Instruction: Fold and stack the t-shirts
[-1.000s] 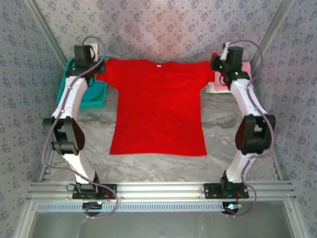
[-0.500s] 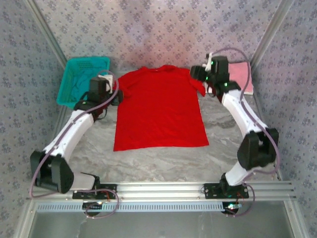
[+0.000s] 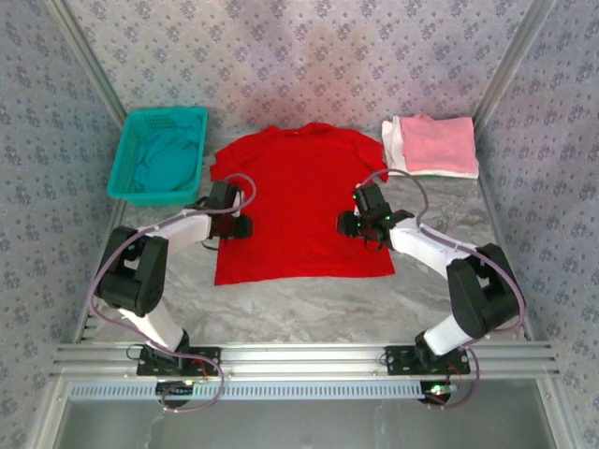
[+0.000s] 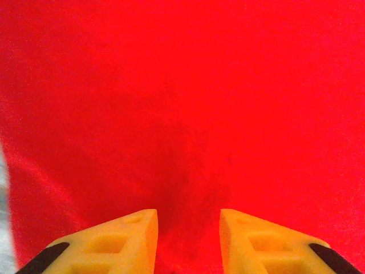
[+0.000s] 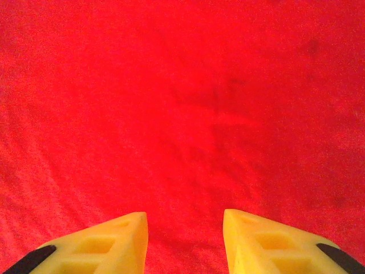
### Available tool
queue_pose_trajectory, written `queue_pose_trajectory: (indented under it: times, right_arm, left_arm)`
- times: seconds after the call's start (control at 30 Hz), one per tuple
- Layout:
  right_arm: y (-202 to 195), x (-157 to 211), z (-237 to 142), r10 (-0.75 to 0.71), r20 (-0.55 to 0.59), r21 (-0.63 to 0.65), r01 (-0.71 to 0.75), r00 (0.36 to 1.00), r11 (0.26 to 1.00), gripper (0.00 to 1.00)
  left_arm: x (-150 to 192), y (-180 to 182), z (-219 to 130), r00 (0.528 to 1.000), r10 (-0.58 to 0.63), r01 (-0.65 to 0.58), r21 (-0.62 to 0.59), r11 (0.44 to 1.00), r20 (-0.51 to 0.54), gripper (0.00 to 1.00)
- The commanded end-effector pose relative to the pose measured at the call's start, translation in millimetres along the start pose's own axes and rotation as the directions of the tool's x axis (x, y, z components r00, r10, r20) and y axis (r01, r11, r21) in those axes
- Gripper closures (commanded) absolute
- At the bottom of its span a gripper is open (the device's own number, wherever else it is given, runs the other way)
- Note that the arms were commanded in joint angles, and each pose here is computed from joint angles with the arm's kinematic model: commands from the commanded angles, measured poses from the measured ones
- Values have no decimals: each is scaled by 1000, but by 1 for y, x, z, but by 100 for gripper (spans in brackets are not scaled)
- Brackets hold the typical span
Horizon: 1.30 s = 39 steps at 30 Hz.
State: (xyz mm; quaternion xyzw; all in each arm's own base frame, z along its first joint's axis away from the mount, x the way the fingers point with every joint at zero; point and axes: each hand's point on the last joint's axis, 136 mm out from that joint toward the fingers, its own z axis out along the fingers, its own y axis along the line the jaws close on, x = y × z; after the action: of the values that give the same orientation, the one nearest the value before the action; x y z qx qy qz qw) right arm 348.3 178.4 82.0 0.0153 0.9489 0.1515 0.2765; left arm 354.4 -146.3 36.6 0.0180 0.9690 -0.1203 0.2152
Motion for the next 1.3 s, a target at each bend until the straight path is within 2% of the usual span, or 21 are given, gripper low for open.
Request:
queue_pose_trajectory:
  times: [0.0, 0.2, 0.3, 0.43, 0.6, 0.67, 0.77, 0.87, 0.97, 1.03, 1.1, 1.17, 1.27]
  right_arm:
    - [-18, 21, 15, 78, -50, 62, -75, 996, 995, 59]
    - [-40, 36, 36, 176, -120, 76, -167, 977, 983, 57]
    - [-56, 36, 44, 228, -140, 95, -216, 964, 972, 56]
    - [-75, 29, 55, 303, -145, 116, -288, 942, 951, 54]
    - [-83, 5, 72, 341, -137, 107, -328, 930, 939, 54]
    - [-82, -7, 75, 351, -138, 92, -341, 926, 936, 57]
    - [-74, -26, 64, 342, -104, 67, -336, 934, 939, 57]
    - [-68, -40, 36, 282, -28, 86, -279, 959, 956, 55]
    - [-65, -41, 10, 259, 36, 99, -261, 965, 960, 54]
    - [-66, -36, -2, 281, 59, 79, -285, 958, 955, 54]
    - [-58, -32, -13, 274, 91, 51, -280, 957, 959, 54]
    - [-48, -23, -19, 244, 86, 51, -249, 966, 967, 54]
    - [-33, -5, -15, 243, 48, 26, -244, 969, 969, 55]
  left_arm:
    - [24, -4, 8, 996, -80, 81, 51, 995, -34, 67]
    - [76, -18, 4, 985, -125, 137, 88, 987, -122, 67]
    - [102, -37, -6, 979, -107, 130, 128, 983, -171, 68]
    - [133, -80, -25, 967, -80, 139, 242, 960, -241, 70]
    - [131, -133, -73, 982, 31, 50, 407, 912, -189, 71]
    - [116, -140, -90, 989, 76, -14, 429, 903, -129, 71]
    - [80, -137, -103, 992, 127, -115, 388, 914, -5, 71]
    - [30, -129, -103, 991, 92, -124, 387, 913, 100, 69]
    - [-27, -106, -87, 981, 64, -120, 313, 942, 185, 68]
    - [-62, -88, -67, 981, 58, -104, 243, 964, 186, 67]
    - [-99, -80, -44, 985, 68, -102, 222, 970, 156, 67]
    - [-123, -77, -19, 987, 104, -128, 200, 972, 123, 76]
    - [-150, -74, 12, 989, 122, -135, 168, 976, 87, 76]
